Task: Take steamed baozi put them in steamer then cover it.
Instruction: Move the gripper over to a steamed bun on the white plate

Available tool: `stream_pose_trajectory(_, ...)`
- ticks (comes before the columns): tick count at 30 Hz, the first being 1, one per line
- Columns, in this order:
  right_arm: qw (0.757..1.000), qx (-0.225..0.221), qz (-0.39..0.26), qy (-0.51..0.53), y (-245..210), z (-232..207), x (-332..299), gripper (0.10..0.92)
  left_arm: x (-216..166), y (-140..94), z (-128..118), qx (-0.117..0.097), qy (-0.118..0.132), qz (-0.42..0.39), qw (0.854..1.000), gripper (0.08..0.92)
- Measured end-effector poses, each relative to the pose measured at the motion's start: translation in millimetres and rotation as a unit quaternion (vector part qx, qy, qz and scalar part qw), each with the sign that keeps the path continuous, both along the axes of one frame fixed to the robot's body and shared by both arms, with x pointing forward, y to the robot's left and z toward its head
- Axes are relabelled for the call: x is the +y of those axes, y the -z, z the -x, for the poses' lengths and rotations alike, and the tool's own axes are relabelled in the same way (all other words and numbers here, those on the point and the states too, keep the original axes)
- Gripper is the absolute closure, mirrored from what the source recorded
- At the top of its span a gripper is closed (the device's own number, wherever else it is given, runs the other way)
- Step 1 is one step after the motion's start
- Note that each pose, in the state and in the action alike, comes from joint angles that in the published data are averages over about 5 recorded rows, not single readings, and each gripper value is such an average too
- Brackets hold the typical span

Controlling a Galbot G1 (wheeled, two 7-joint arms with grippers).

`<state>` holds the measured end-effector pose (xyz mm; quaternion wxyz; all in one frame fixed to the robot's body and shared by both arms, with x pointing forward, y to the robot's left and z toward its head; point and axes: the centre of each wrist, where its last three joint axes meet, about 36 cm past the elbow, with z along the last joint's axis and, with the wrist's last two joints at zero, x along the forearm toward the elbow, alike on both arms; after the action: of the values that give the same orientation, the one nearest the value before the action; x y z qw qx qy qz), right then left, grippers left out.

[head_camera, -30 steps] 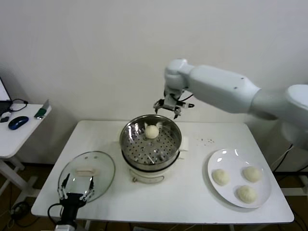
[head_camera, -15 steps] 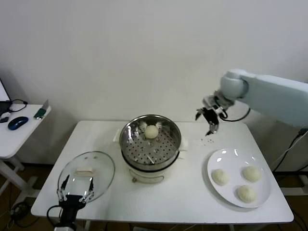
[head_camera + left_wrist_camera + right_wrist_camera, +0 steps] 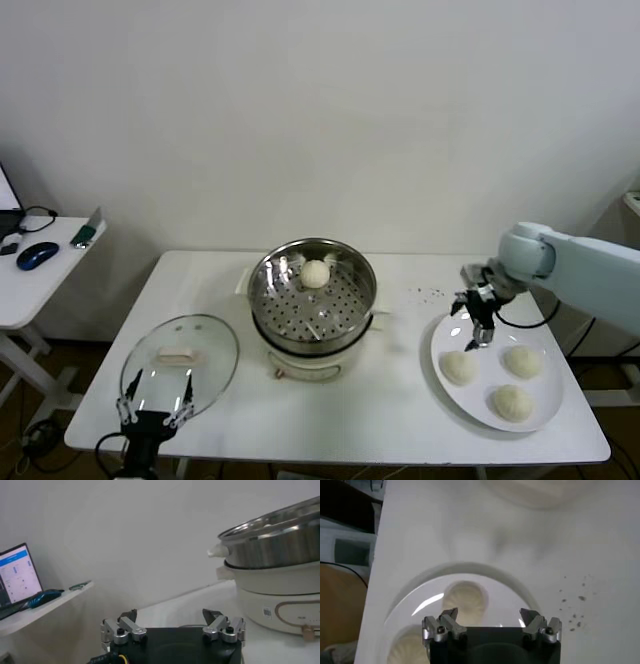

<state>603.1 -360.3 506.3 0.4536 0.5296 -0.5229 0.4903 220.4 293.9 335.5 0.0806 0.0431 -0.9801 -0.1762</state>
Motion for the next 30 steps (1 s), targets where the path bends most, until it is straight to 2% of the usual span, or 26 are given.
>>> stream_pose_trajectory(20, 1.000, 0.021, 0.010, 0.021, 55, 11, 0, 0.200, 0, 8, 1, 0.007, -0.004, 0.000, 1.000, 0.177)
stream_pose_trajectory(30, 1.000, 0.020, 0.010, 0.019, 57, 5, 6, 0.271, -1, 9, 5, 0.005, -0.004, 0.000, 1.000, 0.177)
